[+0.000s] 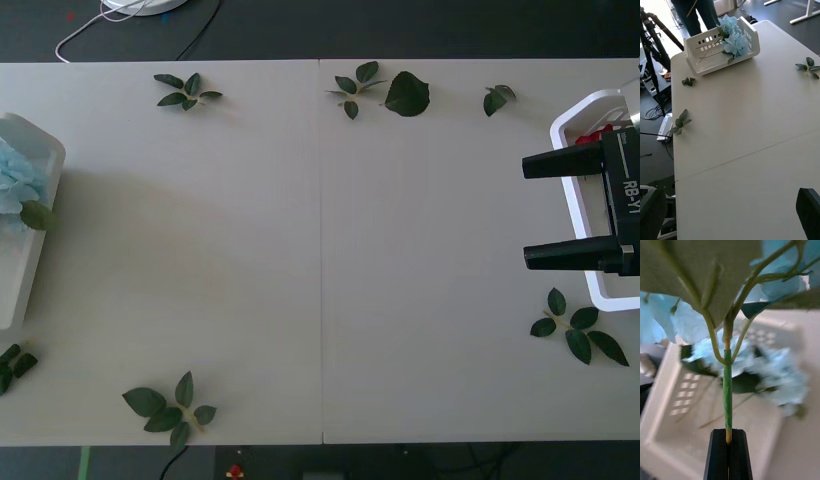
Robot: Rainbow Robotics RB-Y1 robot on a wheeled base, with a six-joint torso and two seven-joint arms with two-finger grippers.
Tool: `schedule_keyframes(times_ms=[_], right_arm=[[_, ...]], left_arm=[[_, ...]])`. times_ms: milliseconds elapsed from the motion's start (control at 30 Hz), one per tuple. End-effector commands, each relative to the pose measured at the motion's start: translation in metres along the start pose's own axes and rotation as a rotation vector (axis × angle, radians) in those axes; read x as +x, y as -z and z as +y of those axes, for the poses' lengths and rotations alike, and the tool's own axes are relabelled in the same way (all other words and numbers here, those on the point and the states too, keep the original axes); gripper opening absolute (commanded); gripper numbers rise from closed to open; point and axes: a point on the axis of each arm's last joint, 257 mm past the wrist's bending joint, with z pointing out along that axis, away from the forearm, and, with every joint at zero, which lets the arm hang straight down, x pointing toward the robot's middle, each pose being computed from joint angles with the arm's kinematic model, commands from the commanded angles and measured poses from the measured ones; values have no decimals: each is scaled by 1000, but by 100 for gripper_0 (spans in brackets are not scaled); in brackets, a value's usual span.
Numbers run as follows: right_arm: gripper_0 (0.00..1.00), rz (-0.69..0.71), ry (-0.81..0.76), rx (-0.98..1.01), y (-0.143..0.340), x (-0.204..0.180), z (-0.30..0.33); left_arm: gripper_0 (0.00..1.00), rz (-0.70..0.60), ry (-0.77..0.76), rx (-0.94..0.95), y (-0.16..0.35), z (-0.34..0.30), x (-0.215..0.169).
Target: Place the red flowers into the right box and the blue flowers into the left box. If a person shows an open palm, hand one flower to the person first, then continue sorting.
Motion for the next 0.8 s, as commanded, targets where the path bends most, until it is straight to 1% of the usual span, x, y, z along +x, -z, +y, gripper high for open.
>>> schedule_keyframes(times_ms=[33,200,333,400,500,633,733,800], right_arm=[[100,-19,26,-25,-5,-4,11],[100,-19,26,-25,-5,-4,11],[100,-19,26,-25,-5,-4,11],[100,-19,26,-25,-5,-4,11],[100,-19,26,-25,-5,-4,11],[100,-19,26,-25,-5,-4,11],[100,-19,26,-25,-5,-4,11],[100,-19,26,-25,-5,-4,11]], left_arm=[[0,-14,-3,-66,-7,29,5],[0,7,-43,-94,-52,42,32],[0,6,-26,-96,-82,54,49],[0,9,-8,-89,-102,60,66],[0,-33,-19,-92,-124,66,79],[0,-47,-7,-118,-141,80,96],[0,-71,36,-103,-153,83,108],[0,-112,73,-82,-162,84,112]])
